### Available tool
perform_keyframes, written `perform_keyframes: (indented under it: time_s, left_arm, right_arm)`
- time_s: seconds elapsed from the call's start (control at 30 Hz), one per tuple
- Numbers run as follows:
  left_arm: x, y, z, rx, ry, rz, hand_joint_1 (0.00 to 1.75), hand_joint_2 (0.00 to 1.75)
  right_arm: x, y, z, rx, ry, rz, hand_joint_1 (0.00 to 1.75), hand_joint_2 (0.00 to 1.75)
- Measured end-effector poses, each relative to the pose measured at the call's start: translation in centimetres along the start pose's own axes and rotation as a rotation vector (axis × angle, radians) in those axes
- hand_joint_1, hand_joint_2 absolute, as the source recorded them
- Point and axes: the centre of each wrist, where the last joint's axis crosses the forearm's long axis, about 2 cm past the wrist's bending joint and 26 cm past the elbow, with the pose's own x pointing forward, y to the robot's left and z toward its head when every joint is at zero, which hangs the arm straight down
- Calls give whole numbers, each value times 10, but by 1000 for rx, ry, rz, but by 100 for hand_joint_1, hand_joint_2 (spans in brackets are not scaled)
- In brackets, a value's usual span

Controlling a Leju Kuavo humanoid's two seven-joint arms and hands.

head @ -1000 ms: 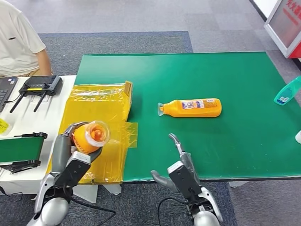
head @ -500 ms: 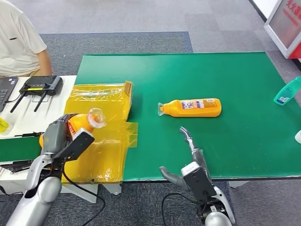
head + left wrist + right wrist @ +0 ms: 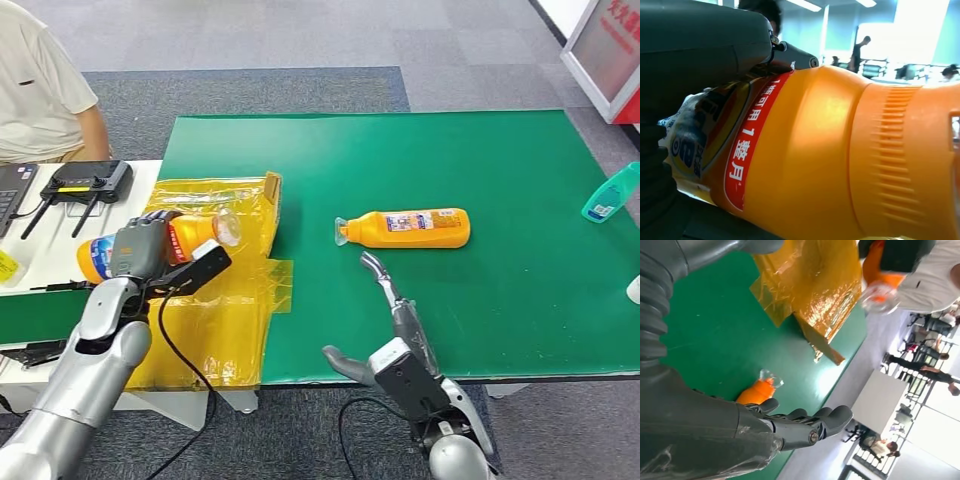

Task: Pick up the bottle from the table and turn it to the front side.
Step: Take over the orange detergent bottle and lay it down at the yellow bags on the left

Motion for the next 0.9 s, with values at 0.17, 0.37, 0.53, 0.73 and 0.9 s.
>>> perform_keyframes:
  time_s: [0.17, 0.37, 0.53, 0.73, 0.9]
  left_arm:
    - [29, -15, -9, -40, -123, -102, 175, 175]
    - [64, -44, -4, -103, -284, -212, 175, 175]
    - [78, -55, 3, -138, -323, -206, 175, 175]
    - [90, -65, 7, -181, -355, -212, 175, 175]
    - [95, -70, 10, -199, -361, -217, 175, 175]
  right_arm:
    - [3, 2, -8, 23, -40, -14, 0, 175]
    - [3, 1, -13, 32, -79, -27, 0, 175]
    - [3, 0, -14, 33, -86, -27, 0, 175]
    - [3, 0, -14, 39, -90, -24, 0, 175]
    - [3, -1, -13, 38, -89, -18, 0, 175]
